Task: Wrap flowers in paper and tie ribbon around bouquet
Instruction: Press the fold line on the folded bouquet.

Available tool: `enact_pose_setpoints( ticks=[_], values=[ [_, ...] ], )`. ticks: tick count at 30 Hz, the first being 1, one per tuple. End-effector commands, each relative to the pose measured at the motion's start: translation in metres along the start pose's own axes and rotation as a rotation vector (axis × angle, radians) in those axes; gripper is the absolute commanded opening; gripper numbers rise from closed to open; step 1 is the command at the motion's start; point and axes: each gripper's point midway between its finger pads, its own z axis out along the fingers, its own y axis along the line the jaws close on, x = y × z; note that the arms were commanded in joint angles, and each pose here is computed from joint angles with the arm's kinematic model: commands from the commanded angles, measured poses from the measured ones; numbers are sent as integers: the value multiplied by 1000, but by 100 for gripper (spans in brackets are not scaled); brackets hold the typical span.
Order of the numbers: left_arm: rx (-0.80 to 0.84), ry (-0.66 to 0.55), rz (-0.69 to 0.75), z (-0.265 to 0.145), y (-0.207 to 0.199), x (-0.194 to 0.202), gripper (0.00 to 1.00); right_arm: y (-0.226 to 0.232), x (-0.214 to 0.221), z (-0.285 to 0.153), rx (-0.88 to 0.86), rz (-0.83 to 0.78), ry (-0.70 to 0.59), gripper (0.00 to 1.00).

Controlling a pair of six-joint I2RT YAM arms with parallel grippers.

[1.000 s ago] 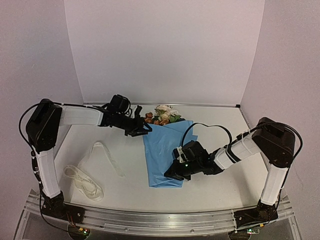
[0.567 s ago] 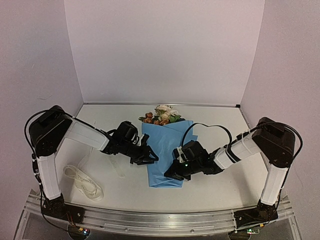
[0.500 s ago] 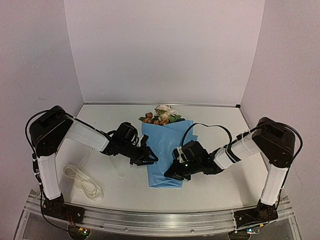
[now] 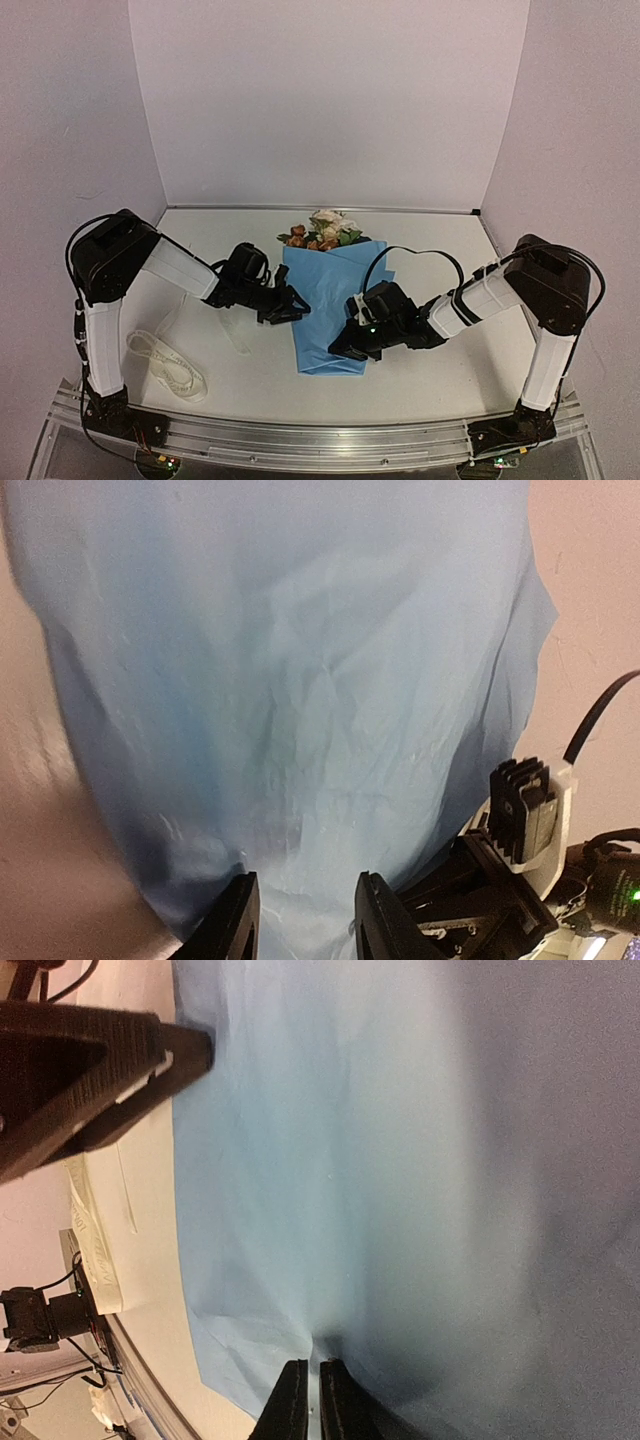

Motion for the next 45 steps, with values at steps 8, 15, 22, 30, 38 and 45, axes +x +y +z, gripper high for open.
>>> enact_pose_setpoints(
  ticks=[8, 15, 22, 30, 38, 45],
  values=[
    [-144, -57, -73, -4, 58, -59, 36, -74, 36, 6, 243, 67, 106, 5],
    [-191, -85, -135, -8, 82, -82, 36, -75, 37, 7, 243, 71, 111, 5],
    [-190, -112, -138, -15, 89, -125, 36, -78, 40, 6, 247, 72, 118, 5],
    [-168, -146, -60, -23, 82, -205, 38, -73, 40, 7, 228, 75, 126, 5],
    [-125, -177, 20, -40, 56, -258, 37, -62, 36, 5, 201, 87, 120, 5],
    [-62, -209, 138, -91, -30, -195, 42, -47, 27, 4, 163, 98, 103, 6]
  ],
)
